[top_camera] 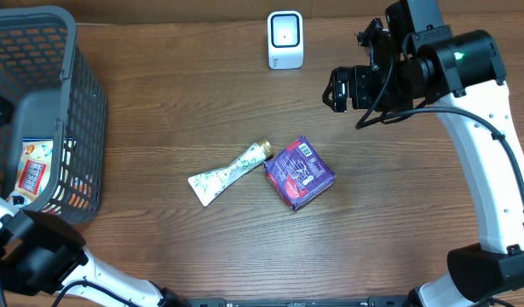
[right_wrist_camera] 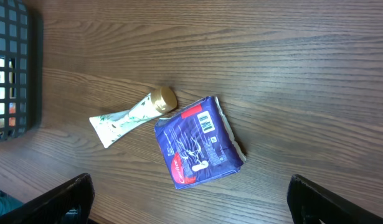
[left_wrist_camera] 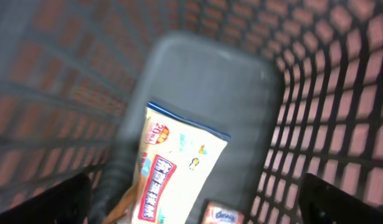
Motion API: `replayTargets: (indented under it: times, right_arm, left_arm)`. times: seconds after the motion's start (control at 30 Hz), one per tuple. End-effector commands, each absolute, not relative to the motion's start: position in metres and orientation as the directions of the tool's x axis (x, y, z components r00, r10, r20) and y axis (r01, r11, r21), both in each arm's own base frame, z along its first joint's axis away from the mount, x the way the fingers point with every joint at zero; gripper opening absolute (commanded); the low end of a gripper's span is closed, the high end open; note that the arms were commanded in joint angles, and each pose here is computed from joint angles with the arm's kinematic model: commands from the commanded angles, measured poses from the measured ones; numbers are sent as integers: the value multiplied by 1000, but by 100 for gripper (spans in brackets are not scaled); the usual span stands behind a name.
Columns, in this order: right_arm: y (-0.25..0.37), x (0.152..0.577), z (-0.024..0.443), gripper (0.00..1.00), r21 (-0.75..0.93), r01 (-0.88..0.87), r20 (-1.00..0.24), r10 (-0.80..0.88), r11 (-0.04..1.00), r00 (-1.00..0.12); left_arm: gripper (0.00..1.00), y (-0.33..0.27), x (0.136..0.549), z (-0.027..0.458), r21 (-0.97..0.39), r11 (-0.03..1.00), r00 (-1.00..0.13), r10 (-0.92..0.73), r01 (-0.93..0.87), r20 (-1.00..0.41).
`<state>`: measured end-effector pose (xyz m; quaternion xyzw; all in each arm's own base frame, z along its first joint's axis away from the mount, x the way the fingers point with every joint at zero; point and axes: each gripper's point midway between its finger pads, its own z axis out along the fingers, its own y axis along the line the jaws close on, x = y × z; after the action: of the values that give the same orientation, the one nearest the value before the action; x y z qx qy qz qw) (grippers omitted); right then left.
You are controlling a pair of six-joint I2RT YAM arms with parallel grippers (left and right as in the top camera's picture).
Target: Scan the item barcode
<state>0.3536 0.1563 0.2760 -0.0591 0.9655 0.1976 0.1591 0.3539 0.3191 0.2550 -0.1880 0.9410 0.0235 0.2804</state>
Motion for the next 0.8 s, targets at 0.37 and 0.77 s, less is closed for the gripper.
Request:
replayTargets:
  times: [0.37,0.77]
  right_arm:
    - [158,363,288,100,357,-206,-397,-51,911,-916]
    - [159,366,289,100,357,-208,-405,-50,910,-913]
  left_arm:
    - [87,320,308,100,21,970,-950,-234,-244,-204]
    - [88,332,277,81,144,955,-965,-253,-260,-70]
